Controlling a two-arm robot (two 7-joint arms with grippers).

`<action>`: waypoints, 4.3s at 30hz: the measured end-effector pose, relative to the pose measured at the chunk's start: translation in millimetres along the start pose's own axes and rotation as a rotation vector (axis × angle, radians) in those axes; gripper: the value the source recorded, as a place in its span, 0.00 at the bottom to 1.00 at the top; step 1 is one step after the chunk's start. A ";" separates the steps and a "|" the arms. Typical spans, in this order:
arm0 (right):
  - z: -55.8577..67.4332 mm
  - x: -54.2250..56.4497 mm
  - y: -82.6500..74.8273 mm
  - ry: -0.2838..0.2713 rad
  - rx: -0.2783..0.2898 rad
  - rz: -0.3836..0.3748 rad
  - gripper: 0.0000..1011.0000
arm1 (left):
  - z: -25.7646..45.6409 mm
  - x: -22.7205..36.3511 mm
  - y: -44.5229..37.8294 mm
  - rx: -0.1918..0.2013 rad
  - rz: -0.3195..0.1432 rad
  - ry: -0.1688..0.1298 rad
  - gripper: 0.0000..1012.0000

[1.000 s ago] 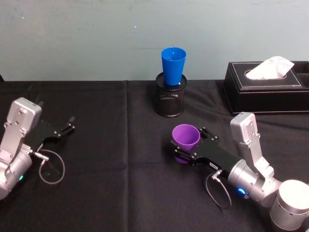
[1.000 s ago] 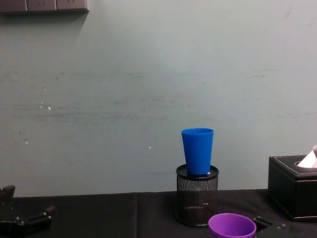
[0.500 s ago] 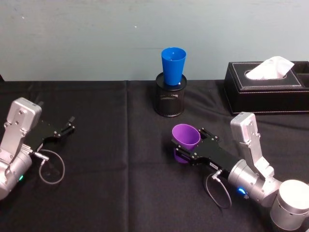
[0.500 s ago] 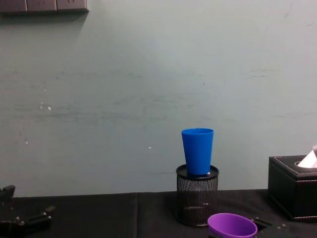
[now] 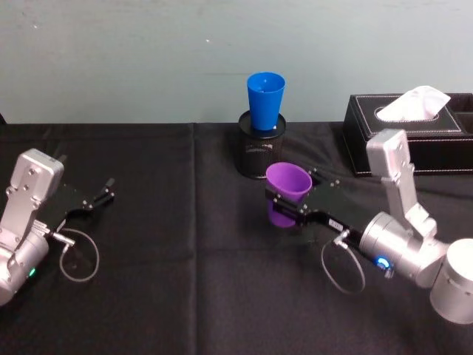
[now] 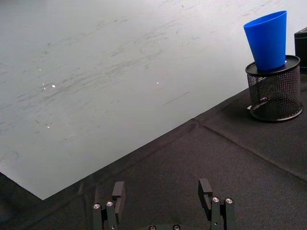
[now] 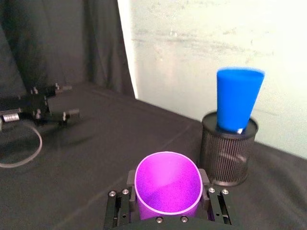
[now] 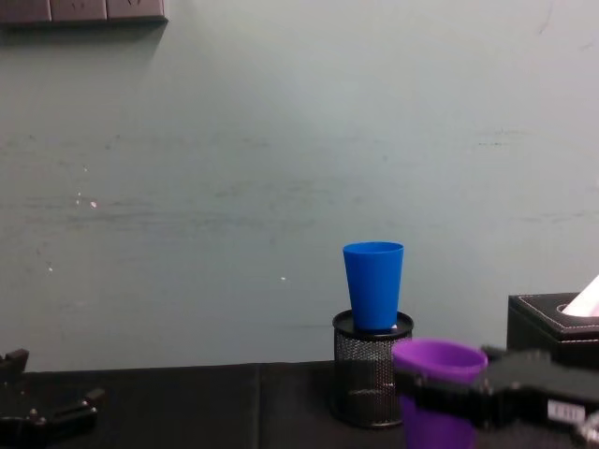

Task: Pick up one cup with a gripper and tap it against the other cup.

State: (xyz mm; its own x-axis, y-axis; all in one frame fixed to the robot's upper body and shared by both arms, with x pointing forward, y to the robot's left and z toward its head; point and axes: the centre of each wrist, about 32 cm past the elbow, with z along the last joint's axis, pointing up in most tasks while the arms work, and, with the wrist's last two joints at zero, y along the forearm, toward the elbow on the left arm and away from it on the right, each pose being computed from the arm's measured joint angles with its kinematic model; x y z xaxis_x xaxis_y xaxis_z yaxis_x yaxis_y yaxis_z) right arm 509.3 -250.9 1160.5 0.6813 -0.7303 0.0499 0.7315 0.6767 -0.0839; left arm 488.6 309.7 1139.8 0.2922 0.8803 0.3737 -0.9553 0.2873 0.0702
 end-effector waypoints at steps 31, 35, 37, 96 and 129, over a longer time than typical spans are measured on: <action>72.3 5.6 -3.6 -0.024 0.023 0.020 0.72 | 0.0 0.0 0.0 0.000 0.000 0.000 0.99; 72.1 5.6 -3.5 -0.023 0.023 0.020 0.72 | 0.0 0.0 0.0 0.000 0.000 0.000 0.99; 72.1 5.6 -3.4 -0.023 0.023 0.019 0.72 | 0.0 0.0 0.0 0.000 0.000 0.000 0.99; 71.3 5.5 -3.4 -0.023 0.023 0.020 0.72 | 0.0 0.0 0.0 0.000 0.000 0.000 0.99; 71.3 5.5 -3.4 -0.023 0.023 0.020 0.72 | 0.0 0.0 0.0 0.000 0.000 0.000 0.99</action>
State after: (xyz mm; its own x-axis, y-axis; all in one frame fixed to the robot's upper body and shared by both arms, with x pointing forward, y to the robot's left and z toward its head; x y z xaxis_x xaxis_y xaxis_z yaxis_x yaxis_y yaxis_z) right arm 512.5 -250.6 1232.0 0.6961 -0.7143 0.0718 0.7179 0.6933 -0.0626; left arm 488.6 309.7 1139.8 0.2922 0.8803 0.3737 -0.9553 0.2873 0.0702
